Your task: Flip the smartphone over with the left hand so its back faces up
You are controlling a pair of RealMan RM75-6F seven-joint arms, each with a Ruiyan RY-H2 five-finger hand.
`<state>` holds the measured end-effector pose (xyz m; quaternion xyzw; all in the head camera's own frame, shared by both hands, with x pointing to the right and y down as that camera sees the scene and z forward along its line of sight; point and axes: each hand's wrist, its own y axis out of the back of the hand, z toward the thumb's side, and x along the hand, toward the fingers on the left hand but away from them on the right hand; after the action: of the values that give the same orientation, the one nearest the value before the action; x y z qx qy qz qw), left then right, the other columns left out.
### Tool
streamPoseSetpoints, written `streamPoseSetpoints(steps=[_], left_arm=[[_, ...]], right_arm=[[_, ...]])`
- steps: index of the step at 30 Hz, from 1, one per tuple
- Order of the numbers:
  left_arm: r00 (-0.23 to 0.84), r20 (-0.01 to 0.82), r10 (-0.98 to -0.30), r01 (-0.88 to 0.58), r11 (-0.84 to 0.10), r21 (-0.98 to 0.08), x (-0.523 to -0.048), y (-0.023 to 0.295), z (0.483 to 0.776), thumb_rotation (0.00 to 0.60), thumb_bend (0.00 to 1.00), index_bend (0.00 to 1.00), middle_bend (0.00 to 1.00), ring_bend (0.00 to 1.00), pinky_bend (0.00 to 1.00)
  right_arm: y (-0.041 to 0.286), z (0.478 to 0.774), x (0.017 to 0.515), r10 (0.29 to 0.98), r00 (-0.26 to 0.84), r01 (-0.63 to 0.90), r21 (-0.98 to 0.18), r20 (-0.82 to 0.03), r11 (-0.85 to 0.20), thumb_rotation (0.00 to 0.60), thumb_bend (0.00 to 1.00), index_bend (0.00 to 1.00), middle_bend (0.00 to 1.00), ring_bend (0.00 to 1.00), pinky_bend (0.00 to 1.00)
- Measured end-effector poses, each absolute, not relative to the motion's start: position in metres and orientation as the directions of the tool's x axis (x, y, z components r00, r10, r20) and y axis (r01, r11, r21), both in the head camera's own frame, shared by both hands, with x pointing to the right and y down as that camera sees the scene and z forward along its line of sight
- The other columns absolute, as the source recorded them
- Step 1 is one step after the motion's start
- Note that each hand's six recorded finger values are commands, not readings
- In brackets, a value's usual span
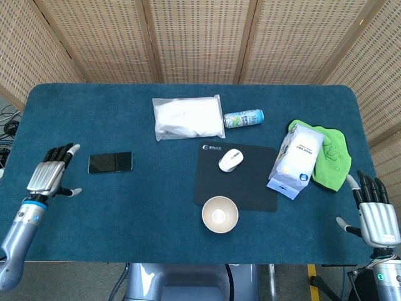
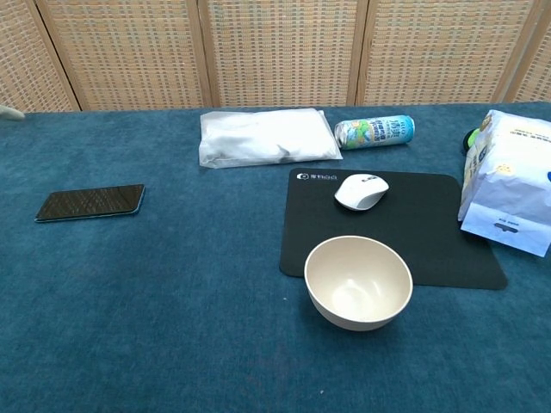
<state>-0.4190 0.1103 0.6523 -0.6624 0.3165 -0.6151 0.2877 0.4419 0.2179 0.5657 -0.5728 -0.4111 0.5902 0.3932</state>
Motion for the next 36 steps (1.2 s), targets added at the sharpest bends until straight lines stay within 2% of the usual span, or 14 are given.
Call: streamPoseSetpoints(steps=[9, 17, 27, 32, 36], left_arm=[[0.007, 0.695, -0.719, 0.022, -0.694, -0.719, -0.381, 0.069, 0.705, 0.6, 0.0, 0.0, 0.0, 0.0, 0.0], [0.01, 0.735, -0.678, 0.071, -0.733, -0.677, -0.34, 0.059, 0.744, 0.6, 0.0, 0.02, 0.0, 0.0, 0.0], [0.003, 0.742, -0.67, 0.073, -0.74, -0.669, -0.314, 0.057, 0.756, 0.6, 0.0, 0.09, 0.09, 0.0, 0.0], [-0.009, 0.75, -0.661, 0.074, -0.748, -0.659, -0.306, 0.056, 0.761, 0.6, 0.0, 0.18, 0.13, 0.0, 0.0], [-0.022, 0.754, -0.656, 0.078, -0.753, -0.653, -0.301, 0.054, 0.763, 0.6, 0.0, 0.19, 0.16, 0.01, 0.0]], right_arm=[[0.213, 0.574, 0.45, 0.926, -0.063, 0.007, -0.928, -0.372, -0.372, 0.6, 0.0, 0.0, 0.0, 0.0, 0.0], [0.212, 0.574, 0.455, 0.925, -0.081, 0.016, -0.929, -0.371, -0.371, 0.6, 0.0, 0.0, 0.0, 0.0, 0.0], [0.211, 0.574, 0.458, 0.923, -0.088, 0.028, -0.927, -0.375, -0.374, 0.6, 0.0, 0.0, 0.0, 0.0, 0.0], [0.211, 0.574, 0.459, 0.923, -0.089, 0.031, -0.927, -0.375, -0.373, 0.6, 0.0, 0.0, 0.0, 0.0, 0.0], [0.211, 0.573, 0.46, 0.923, -0.091, 0.035, -0.927, -0.375, -0.373, 0.6, 0.0, 0.0, 0.0, 0.0, 0.0]])
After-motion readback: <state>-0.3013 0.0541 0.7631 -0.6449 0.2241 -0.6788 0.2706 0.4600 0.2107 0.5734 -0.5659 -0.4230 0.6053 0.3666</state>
